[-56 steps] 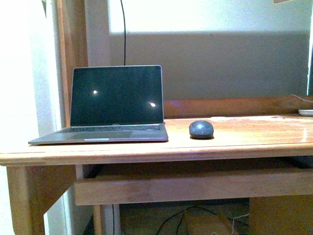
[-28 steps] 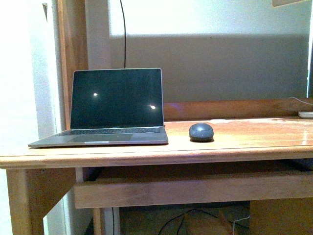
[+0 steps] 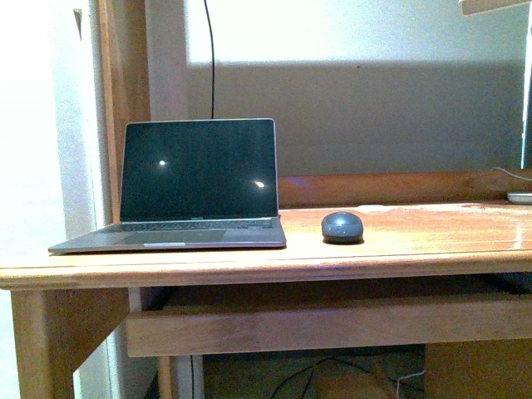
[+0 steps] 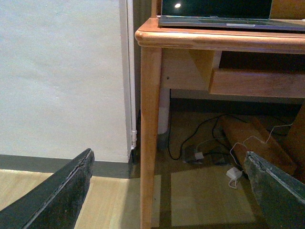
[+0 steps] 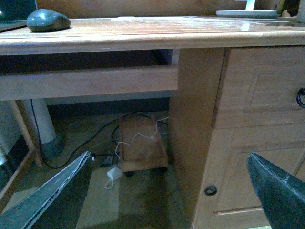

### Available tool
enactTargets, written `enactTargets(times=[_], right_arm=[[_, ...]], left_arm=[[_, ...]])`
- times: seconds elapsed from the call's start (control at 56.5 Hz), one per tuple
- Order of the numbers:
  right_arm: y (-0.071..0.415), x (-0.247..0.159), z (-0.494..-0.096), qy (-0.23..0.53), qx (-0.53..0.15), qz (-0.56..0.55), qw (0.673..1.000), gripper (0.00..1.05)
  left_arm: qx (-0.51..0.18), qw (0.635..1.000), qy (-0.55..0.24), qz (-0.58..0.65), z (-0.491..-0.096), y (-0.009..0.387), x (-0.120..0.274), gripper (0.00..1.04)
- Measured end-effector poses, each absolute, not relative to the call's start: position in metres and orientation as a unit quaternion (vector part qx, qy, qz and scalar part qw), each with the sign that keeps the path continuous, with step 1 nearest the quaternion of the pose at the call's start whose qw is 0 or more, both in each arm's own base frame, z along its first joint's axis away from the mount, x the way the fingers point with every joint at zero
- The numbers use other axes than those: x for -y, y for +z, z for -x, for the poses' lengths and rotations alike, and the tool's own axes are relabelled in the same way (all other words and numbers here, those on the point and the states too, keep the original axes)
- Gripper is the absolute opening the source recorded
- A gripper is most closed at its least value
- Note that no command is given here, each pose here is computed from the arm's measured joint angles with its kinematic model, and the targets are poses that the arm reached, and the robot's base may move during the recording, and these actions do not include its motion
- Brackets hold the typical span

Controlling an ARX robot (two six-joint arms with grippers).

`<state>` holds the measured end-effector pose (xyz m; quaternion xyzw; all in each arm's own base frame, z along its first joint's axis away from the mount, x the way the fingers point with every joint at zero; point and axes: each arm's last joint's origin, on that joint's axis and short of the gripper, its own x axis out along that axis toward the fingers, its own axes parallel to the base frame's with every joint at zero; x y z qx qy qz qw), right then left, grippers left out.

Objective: Place mouse

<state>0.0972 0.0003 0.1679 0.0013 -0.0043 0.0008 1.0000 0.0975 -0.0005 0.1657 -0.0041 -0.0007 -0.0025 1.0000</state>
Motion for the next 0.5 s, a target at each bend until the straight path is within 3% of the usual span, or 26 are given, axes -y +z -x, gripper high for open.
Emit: enactTargets(times=[0.496], right_arm=[[0.1679,-0.0003,-0.0972,0.001,0.004,-0.001,1.0,0.97]], left_arm=[[0.001,1.0,-0.002,0.004,-0.0975,0.1657,0.0005,0.97]])
